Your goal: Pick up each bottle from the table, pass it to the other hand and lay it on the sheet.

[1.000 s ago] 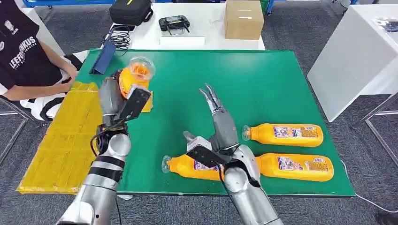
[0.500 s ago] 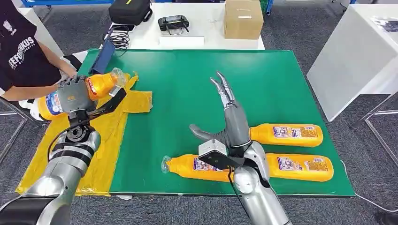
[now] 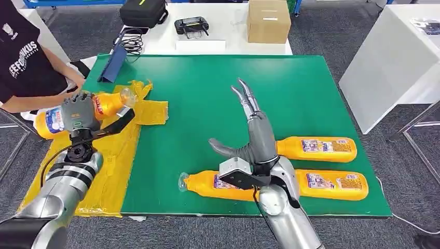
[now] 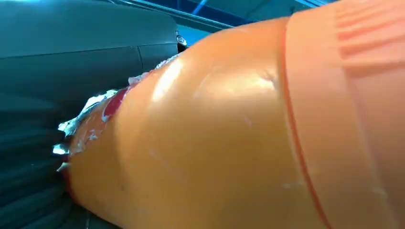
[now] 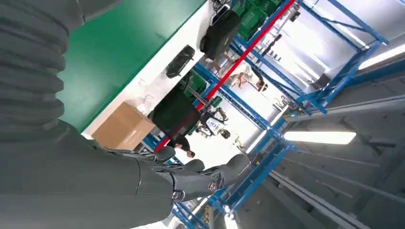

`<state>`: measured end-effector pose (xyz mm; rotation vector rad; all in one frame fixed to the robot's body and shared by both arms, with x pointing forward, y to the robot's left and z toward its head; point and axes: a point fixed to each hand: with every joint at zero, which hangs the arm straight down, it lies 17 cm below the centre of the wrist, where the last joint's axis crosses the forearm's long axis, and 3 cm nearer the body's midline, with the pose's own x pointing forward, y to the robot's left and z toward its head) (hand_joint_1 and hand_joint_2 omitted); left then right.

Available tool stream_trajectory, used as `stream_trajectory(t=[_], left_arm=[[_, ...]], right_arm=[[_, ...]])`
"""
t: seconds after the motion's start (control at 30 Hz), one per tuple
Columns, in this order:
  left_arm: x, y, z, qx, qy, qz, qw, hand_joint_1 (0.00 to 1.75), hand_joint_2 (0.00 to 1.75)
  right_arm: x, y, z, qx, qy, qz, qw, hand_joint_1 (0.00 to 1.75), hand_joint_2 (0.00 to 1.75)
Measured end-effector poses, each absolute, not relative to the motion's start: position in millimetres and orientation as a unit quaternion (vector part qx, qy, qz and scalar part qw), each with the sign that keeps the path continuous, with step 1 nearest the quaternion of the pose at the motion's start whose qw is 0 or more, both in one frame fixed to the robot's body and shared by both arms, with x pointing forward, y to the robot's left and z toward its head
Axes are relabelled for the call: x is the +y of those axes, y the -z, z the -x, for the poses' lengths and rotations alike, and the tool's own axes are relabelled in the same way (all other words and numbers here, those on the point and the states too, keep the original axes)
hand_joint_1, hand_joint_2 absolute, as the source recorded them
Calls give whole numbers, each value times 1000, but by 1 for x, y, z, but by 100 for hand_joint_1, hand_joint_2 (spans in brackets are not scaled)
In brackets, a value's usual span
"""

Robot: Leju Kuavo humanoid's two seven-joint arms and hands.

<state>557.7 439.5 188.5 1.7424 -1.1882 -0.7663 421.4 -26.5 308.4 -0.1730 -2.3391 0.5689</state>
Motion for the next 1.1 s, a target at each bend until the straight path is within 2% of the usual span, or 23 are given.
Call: stream_trajectory(t=[1.1], left_arm=[[441, -186, -558, -474, 313, -699, 434, 175, 175]], right_arm=[[-26, -308, -421, -906, -222, 67, 355, 0, 175]])
